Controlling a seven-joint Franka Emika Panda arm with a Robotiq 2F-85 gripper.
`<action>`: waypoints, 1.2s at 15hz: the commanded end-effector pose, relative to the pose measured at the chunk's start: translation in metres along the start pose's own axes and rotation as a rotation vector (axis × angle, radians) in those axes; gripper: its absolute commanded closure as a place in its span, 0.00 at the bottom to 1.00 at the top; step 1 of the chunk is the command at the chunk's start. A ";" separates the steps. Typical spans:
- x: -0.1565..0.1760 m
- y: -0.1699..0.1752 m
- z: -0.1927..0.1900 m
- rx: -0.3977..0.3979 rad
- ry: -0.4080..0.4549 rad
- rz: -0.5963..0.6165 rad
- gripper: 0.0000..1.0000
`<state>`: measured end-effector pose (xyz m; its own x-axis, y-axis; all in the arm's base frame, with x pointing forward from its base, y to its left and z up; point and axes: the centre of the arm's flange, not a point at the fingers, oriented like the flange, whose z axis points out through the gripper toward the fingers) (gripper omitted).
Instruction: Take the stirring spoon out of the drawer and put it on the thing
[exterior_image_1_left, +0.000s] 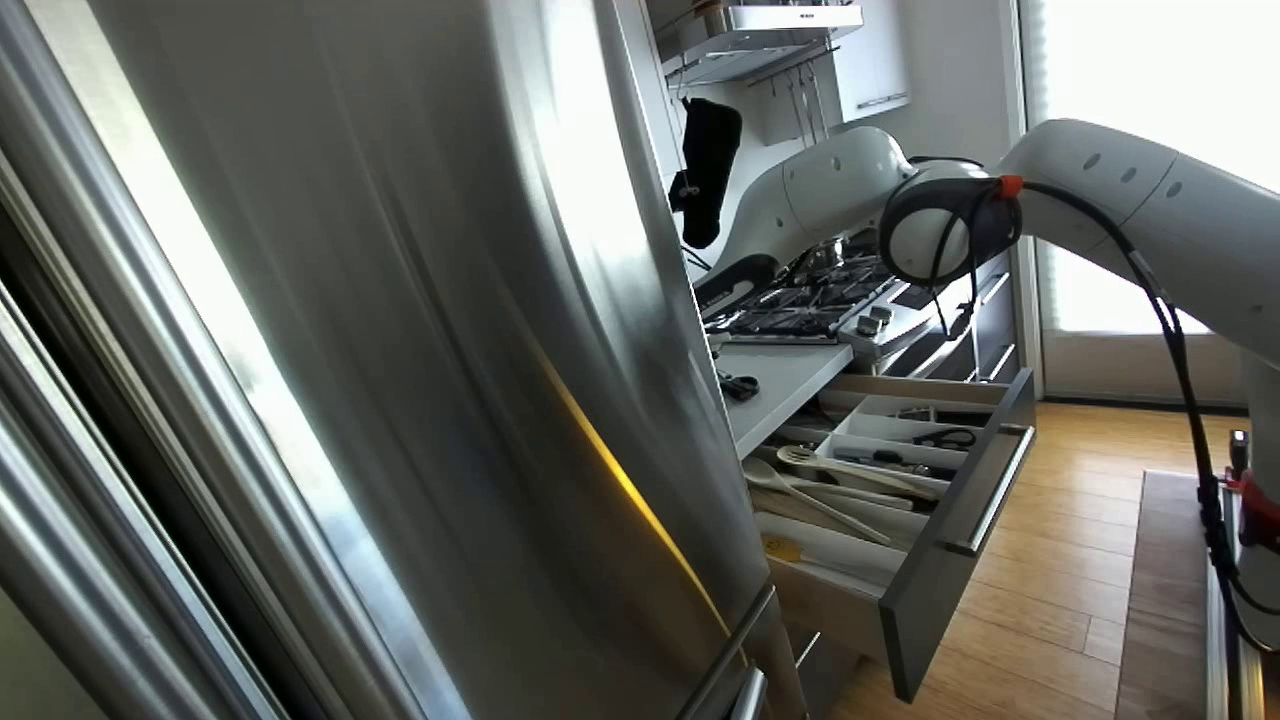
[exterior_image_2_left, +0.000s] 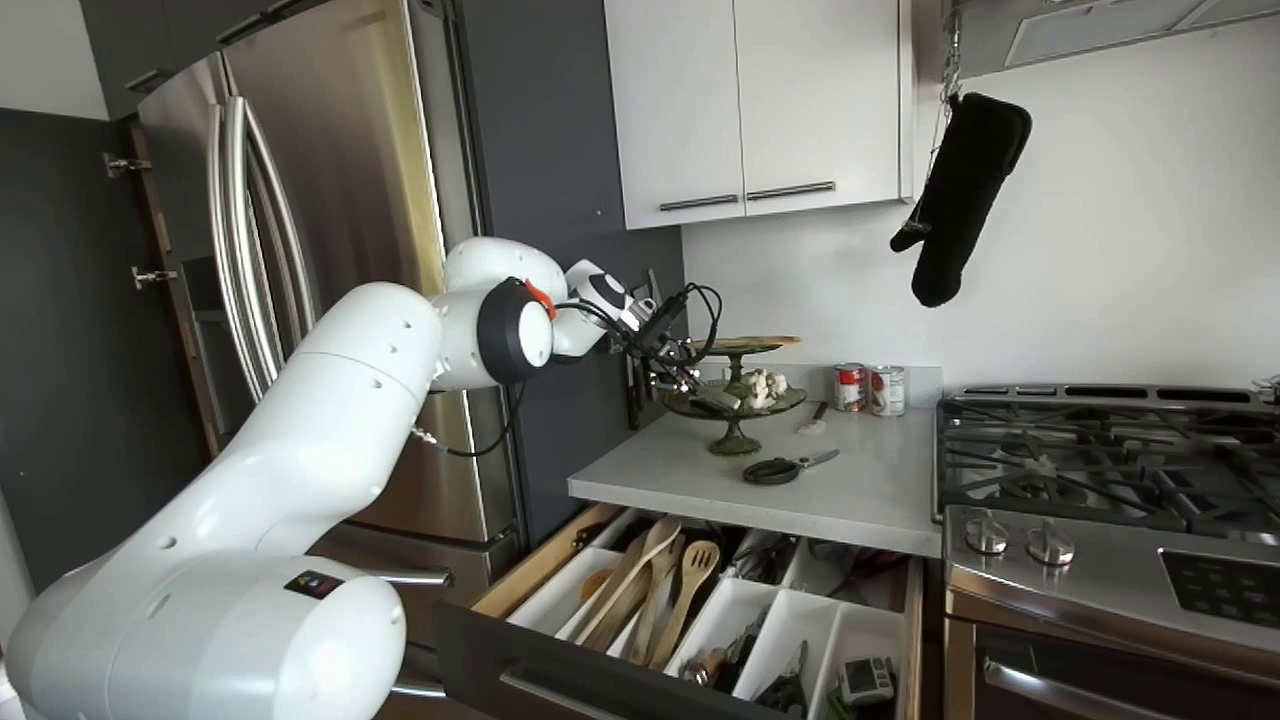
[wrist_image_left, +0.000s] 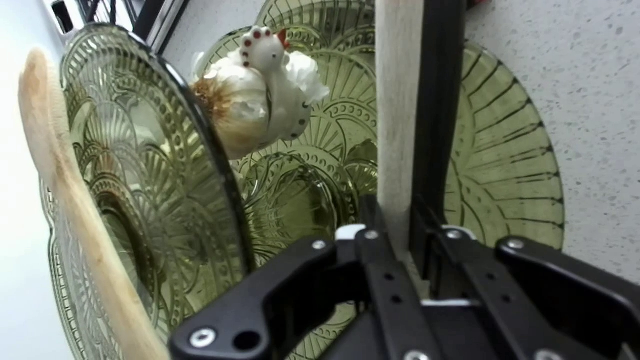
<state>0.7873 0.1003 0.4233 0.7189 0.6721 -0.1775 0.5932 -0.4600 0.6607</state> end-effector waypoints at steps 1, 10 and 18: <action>0.009 0.003 0.004 -0.029 -0.010 -0.010 0.83; 0.011 0.001 -0.001 -0.024 -0.007 -0.020 0.71; 0.012 -0.001 -0.009 -0.017 0.004 -0.027 0.82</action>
<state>0.7869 0.1055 0.4235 0.7127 0.6779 -0.1802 0.5977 -0.4524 0.6619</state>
